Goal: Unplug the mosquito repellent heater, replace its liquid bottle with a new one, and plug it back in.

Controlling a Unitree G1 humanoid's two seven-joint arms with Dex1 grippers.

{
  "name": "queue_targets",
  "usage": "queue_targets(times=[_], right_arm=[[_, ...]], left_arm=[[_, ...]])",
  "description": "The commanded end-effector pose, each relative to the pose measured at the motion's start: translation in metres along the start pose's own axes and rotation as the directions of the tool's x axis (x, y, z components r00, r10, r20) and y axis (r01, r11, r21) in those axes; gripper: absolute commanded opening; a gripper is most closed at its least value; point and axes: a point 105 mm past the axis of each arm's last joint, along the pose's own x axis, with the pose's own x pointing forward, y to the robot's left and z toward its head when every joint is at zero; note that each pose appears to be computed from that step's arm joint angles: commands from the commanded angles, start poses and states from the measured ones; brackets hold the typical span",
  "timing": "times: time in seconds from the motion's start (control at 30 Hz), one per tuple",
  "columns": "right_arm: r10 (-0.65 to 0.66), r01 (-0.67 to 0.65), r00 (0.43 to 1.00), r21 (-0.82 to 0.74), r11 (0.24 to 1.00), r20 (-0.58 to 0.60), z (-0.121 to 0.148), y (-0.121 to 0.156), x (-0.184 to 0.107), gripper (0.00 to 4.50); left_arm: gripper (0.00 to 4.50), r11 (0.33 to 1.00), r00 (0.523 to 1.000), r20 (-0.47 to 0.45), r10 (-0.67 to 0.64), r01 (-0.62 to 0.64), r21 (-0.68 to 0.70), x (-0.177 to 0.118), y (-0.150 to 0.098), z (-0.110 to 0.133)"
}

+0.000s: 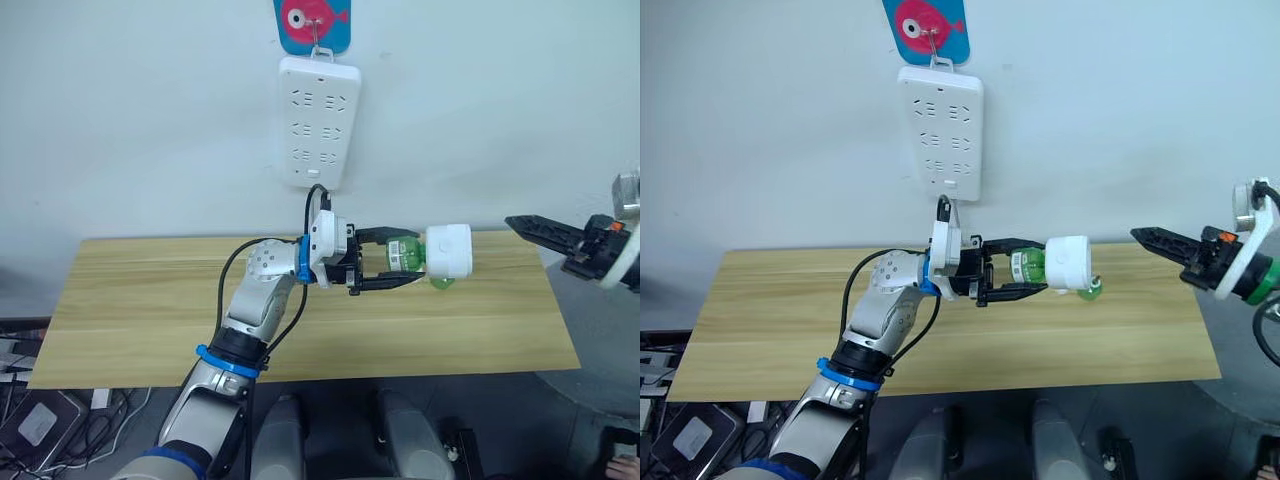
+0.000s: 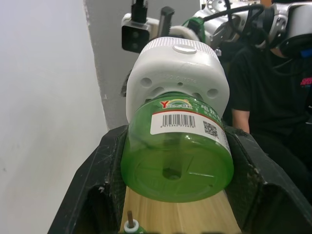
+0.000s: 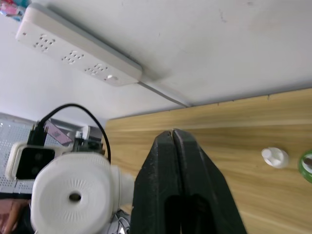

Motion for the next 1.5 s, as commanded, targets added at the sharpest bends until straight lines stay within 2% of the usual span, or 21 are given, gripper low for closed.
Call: queue_targets(times=[0.03, 0.23, 0.37, 0.53, 0.67, 0.9, 1.13, 1.33, 1.5], right_arm=[[0.059, -0.060, 0.997, -0.017, 0.998, -0.040, -0.009, 0.014, 0.015, 0.05], [0.086, -0.088, 0.990, -0.008, 0.996, -0.109, -0.034, 0.016, 0.033, 0.05], [0.175, -0.178, 0.966, 0.002, 0.984, -0.193, -0.057, 0.035, 0.025, 0.05], [0.284, -0.295, 0.934, -0.022, 0.955, -0.216, -0.071, 0.059, 0.024, 0.05], [0.404, -0.434, 0.878, -0.069, 0.898, -0.256, -0.074, 0.085, 0.017, 0.05], [0.448, -0.497, 0.849, -0.134, 0.857, -0.282, -0.060, 0.100, 0.015, 0.05], [0.398, -0.447, 0.881, -0.176, 0.877, -0.257, -0.036, 0.099, 0.027, 0.05], [0.272, -0.320, 0.933, -0.198, 0.927, -0.235, -0.024, 0.081, 0.047, 0.05], [0.206, -0.264, 0.947, -0.231, 0.936, -0.246, -0.024, 0.067, 0.055, 0.05]], left_arm=[[2.34, 0.999, 0.998, 0.062, -0.029, 0.028, 0.023, 0.009, -0.007, 0.016], [2.34, 1.000, 0.997, 0.072, -0.011, 0.011, -0.001, 0.012, -0.009, 0.018], [2.34, 0.999, 0.998, 0.050, 0.050, -0.050, -0.002, 0.011, 0.003, 0.015], [2.34, 0.994, 0.994, 0.018, 0.105, -0.105, 0.022, 0.011, 0.015, 0.008], [2.34, 0.994, 0.995, 0.002, 0.101, -0.101, 0.036, 0.011, 0.015, 0.005], [2.34, 0.995, 0.996, -0.016, 0.091, -0.090, 0.050, 0.009, 0.013, 0.001], [2.34, 0.999, 0.999, -0.010, 0.045, -0.045, 0.027, 0.012, 0.005, 0.002], [2.34, 1.000, 1.000, 0.003, -0.015, 0.015, -0.005, 0.013, -0.006, 0.005], [2.34, 0.999, 0.999, 0.024, -0.029, 0.030, -0.022, 0.012, -0.009, 0.010]])
